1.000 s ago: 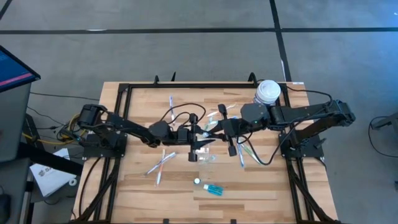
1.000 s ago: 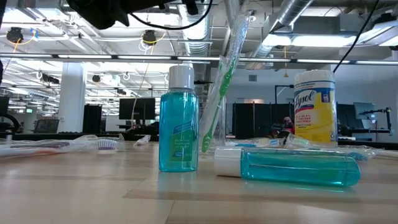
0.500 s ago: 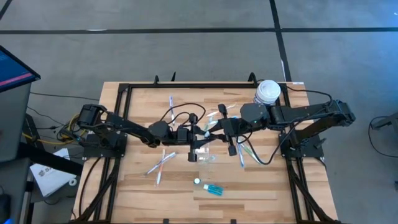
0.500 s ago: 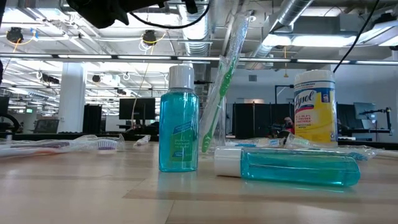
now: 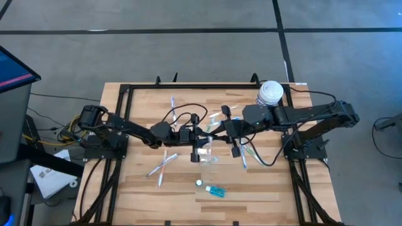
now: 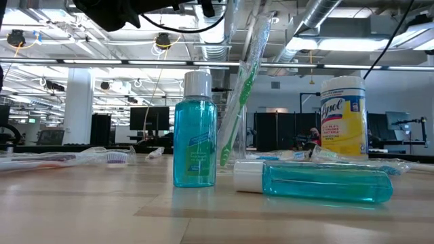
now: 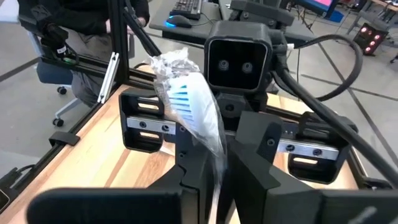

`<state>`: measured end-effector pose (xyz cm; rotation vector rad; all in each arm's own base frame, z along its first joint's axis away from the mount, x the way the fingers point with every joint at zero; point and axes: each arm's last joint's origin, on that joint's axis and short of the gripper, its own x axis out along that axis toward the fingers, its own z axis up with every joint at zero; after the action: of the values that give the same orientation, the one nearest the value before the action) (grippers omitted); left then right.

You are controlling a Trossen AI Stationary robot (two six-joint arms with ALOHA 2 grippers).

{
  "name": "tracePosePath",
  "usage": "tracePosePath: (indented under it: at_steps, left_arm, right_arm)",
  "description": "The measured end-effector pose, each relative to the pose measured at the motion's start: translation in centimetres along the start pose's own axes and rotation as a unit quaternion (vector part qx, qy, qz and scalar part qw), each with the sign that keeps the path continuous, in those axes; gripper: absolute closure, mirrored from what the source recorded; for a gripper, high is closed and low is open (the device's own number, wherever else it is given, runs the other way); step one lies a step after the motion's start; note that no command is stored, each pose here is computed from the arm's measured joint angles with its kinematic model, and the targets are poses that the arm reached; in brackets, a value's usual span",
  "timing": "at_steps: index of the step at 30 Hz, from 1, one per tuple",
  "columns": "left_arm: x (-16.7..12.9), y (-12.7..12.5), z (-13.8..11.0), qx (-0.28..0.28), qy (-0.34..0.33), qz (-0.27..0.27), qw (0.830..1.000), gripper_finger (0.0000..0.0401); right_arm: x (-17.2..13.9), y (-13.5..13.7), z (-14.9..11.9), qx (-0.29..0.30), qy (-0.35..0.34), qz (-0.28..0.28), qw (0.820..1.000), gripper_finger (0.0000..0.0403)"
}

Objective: Pick & Place toothbrushing station
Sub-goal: Put the bottom right blue toothbrush into the transparent organizer

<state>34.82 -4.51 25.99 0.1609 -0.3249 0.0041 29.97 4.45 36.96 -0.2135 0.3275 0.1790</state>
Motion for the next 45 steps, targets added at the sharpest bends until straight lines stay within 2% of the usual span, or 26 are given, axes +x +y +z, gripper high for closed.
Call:
tracePosePath:
  at_steps: [6,12,22,31,39,45]
  left_arm:
    - [0.0,0.3,-0.1,0.002,0.009,0.023,1.000,0.0382]
    - [-0.3,1.1,-0.9,0.008,0.030,0.048,0.998,0.0394]
    - [-0.5,2.3,-1.8,0.015,0.057,0.060,0.996,0.0362]
    - [-0.7,3.5,-3.0,0.032,0.124,0.133,0.983,0.0394]
    - [-0.8,3.7,-3.4,0.033,0.141,0.133,0.980,0.0379]
    - [-1.0,3.7,-4.1,0.040,0.180,0.131,0.974,0.0389]
  right_arm:
    - [-1.5,0.0,0.2,0.002,0.008,0.001,1.000,0.0351]
    - [-3.3,0.0,0.1,0.018,0.024,0.004,1.000,0.0351]
    - [-4.2,0.1,-1.4,0.049,0.105,0.011,0.993,0.0351]
    - [-4.2,0.2,-1.8,0.062,0.127,0.013,0.990,0.0351]
    - [-4.3,0.2,-1.8,0.062,0.128,0.013,0.990,0.0351]
    - [-4.3,0.2,-1.8,0.062,0.129,0.013,0.990,0.0351]
